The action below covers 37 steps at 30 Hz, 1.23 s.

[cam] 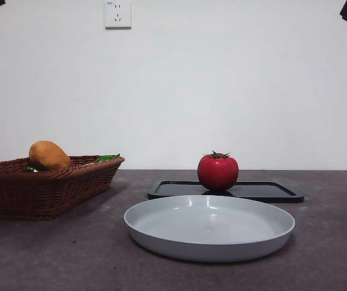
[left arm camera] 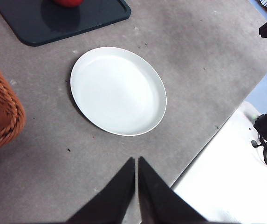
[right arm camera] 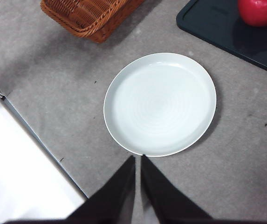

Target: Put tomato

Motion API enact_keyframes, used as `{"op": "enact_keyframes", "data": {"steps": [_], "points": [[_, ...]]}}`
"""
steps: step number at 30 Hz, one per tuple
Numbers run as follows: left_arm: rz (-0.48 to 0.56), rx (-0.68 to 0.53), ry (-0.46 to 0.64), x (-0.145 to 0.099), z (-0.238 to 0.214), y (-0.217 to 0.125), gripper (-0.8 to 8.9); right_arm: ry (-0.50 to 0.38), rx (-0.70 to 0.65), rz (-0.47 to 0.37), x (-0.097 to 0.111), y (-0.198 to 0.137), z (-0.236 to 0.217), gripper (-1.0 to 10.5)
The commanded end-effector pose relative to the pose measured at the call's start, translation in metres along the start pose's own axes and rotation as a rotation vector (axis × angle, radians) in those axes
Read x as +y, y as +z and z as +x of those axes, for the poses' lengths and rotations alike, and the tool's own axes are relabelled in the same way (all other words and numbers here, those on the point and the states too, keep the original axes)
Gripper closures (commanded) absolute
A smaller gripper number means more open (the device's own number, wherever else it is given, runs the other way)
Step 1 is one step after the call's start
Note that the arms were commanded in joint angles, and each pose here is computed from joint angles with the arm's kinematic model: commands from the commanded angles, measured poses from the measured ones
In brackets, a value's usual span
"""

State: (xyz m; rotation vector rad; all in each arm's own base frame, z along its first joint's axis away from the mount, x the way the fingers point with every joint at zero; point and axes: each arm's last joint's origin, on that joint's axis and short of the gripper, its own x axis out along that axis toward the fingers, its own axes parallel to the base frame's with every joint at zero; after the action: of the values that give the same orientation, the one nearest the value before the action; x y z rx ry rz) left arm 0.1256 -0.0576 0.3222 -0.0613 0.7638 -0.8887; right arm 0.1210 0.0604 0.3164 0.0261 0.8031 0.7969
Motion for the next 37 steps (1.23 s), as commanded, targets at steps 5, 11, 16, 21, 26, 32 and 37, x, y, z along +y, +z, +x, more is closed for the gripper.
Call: {"op": "enact_keyframes", "data": {"steps": [5,11,16,21,26,32,37], "points": [[0.222,-0.143,0.084,-0.003,-0.016,0.009,8.06,0.006,-0.008,0.001,0.001,0.003,0.000,9.4],[0.430,-0.502,0.340,-0.005,-0.050,0.017,8.06,0.006,-0.008,0.001,0.001,0.003,0.000,9.4],[0.463,-0.708,0.635,0.001,-0.058,-0.003,8.06,0.006,-0.008,0.001,0.001,0.003,0.000,9.4],[0.354,-0.750,0.846,0.018,-0.044,-0.041,8.06,0.006,-0.008,0.001,0.001,0.003,0.000,9.4],[0.310,-0.702,0.880,0.035,-0.018,-0.078,8.06,0.006,-0.008,0.001,0.001,0.003,0.000,9.4],[0.236,-0.658,0.854,0.053,0.010,-0.113,8.06,0.006,-0.008,0.001,0.001,0.003,0.000,9.4],[0.211,-0.626,0.846,0.063,0.026,-0.133,8.06,0.006,-0.008,0.001,0.001,0.003,0.000,9.4]]}}
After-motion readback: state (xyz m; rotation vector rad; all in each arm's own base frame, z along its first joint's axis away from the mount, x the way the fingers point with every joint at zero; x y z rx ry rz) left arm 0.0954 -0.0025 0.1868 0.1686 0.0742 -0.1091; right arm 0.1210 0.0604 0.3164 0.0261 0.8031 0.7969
